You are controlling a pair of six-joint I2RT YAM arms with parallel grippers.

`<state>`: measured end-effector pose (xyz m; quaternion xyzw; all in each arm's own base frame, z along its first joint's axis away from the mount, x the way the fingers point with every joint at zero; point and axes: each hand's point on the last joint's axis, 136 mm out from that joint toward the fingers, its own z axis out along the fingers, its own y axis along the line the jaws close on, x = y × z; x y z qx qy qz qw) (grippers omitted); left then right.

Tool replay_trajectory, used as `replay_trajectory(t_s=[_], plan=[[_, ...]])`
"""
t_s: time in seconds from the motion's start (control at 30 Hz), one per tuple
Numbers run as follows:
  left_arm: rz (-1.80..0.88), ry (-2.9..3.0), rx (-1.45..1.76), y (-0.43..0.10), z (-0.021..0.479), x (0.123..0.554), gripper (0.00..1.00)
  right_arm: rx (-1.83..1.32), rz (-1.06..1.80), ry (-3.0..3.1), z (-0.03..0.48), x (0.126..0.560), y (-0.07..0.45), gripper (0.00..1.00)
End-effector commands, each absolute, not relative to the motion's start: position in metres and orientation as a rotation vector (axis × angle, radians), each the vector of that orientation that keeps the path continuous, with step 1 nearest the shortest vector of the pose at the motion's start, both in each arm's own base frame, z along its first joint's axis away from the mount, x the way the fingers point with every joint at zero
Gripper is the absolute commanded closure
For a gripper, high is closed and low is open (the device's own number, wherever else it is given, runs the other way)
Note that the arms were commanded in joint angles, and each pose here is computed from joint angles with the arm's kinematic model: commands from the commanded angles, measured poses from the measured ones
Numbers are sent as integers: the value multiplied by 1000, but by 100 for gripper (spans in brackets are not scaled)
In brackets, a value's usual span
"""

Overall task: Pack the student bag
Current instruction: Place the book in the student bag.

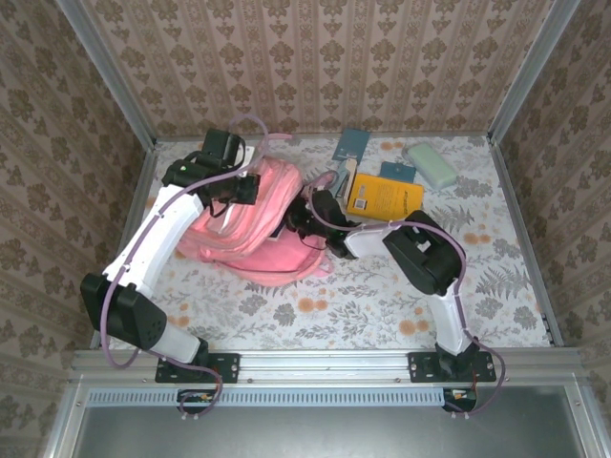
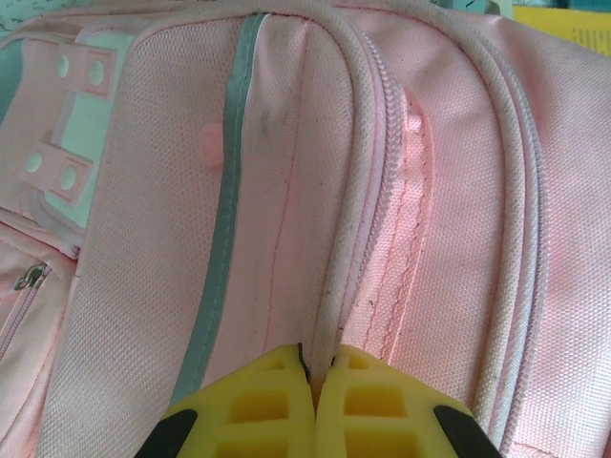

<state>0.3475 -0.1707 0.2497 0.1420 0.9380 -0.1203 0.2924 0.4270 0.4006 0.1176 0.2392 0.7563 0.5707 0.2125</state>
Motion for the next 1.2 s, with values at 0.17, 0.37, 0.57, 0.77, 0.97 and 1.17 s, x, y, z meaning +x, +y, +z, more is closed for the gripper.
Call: replay_trajectory(t_s=[0.17,0.37,0.57,0.77,0.97,1.17], plan=[[-446,2402,344,-183,283,350,100,761,1613,1944,142,470,426,100],[-459,2403,339,-184,281,350,100,791,1529,2016,128,487,446,100],[-446,2403,337,-181,279,351,100,725,1511,2104,131,487,464,52],[-452,2403,321,-178,275,353,100,684,1459,2167,135,468,448,39],[-456,2410,307,-175,269,354,100,633,1400,2216,143,450,427,51],[-477,2416,303,-176,265,352,100,642,1410,2262,127,450,430,75]])
